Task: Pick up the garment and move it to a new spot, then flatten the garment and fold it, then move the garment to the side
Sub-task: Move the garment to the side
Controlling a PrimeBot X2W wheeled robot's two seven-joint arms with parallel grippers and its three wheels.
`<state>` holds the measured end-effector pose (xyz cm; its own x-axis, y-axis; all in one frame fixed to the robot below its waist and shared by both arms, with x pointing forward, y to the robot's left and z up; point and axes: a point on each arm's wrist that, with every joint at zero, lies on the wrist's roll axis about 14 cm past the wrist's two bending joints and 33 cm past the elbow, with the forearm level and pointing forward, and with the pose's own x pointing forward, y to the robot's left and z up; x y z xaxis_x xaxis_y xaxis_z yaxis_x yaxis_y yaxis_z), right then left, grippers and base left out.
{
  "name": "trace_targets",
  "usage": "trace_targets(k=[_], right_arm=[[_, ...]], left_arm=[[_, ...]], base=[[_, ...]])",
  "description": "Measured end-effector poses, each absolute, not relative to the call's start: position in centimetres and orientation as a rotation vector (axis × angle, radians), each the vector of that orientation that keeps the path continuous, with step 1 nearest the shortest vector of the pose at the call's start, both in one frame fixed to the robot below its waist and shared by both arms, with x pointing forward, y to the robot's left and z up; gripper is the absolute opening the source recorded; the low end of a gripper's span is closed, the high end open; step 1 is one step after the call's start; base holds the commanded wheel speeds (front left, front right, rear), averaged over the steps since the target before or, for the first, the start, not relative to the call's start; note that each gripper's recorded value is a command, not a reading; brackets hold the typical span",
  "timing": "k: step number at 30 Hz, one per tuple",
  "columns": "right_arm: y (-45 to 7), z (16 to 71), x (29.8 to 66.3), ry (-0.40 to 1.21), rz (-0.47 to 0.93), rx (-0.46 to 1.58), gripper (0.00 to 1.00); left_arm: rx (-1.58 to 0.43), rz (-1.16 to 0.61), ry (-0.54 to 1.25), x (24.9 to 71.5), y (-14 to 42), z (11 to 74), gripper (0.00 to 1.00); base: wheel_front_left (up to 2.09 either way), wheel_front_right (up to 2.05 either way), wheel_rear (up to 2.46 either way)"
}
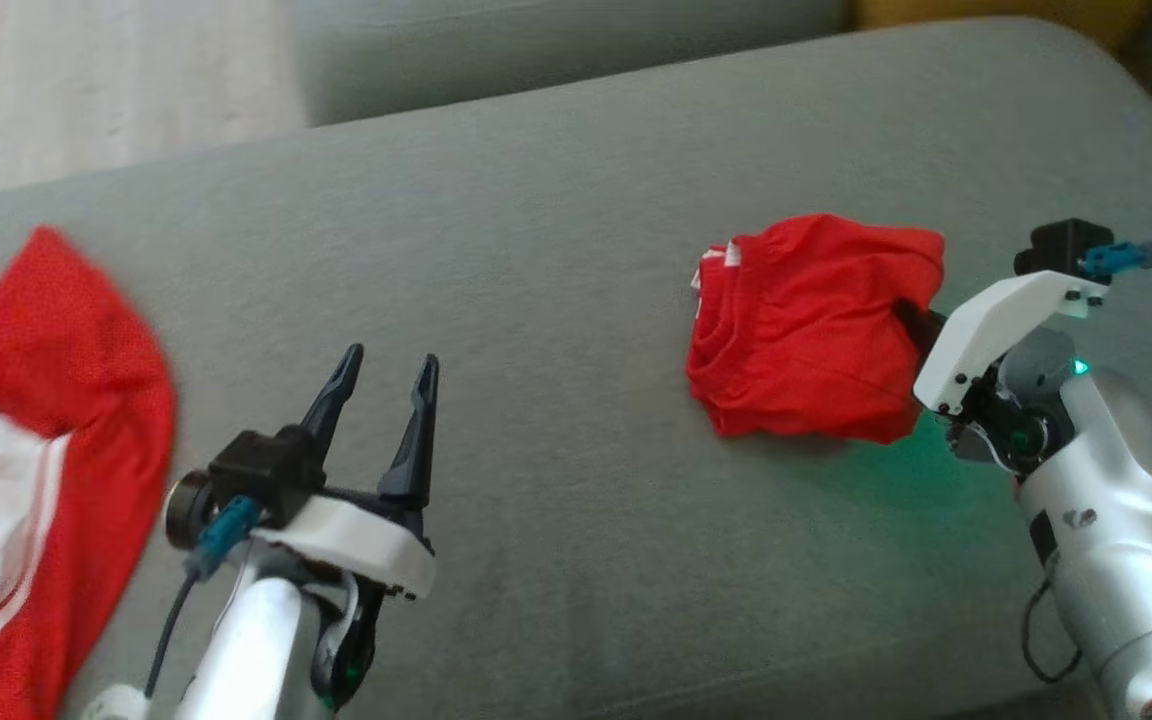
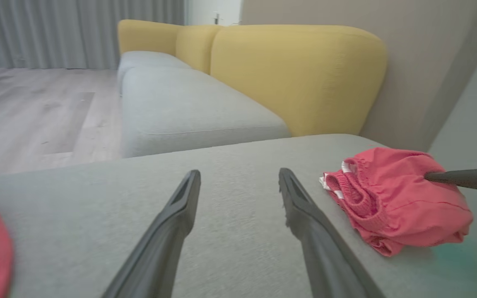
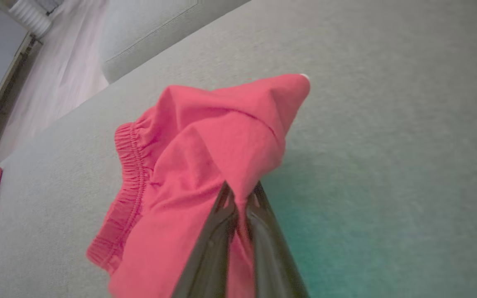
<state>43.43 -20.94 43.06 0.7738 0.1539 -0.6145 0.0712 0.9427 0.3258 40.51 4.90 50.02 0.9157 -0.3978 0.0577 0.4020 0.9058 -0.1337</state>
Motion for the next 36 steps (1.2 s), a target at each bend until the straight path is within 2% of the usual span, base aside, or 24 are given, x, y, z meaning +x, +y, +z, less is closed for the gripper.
trace_targets(k=[9, 16, 19, 27, 36], right_arm=[[-27.2, 43.4, 40.0, 0.630, -0.112, 0.389, 0.00], [-29.1, 42.1, 39.7, 0.651, -0.149, 0.345, 0.00], [-30.2, 42.4, 41.3, 0.649, -0.144, 0.275, 0.00], [-34.4, 45.9, 49.0, 0.608, -0.133, 0.022, 0.00], [-37.9, 42.8, 52.2, 0.714, -0.207, -0.049, 0.00]], left_arm=[[-0.162, -0.640, -0.028, 41.2, -3.2, 50.3, 1.00], [-0.184, -0.689, 0.004, 42.1, -5.2, 48.9, 1.00], [-0.190, -0.681, 0.014, 43.2, -5.0, 48.3, 1.00], [-0.180, -0.627, 0.085, 46.1, -2.8, 44.5, 1.00], [-0.170, -0.546, 0.175, 47.6, 0.3, 39.9, 1.00]], base=[[0.00, 0.00, 0.00], [0.00, 0.00, 0.00], [0.00, 0.00, 0.00], [0.00, 0.00, 0.00], [0.00, 0.00, 0.00]])
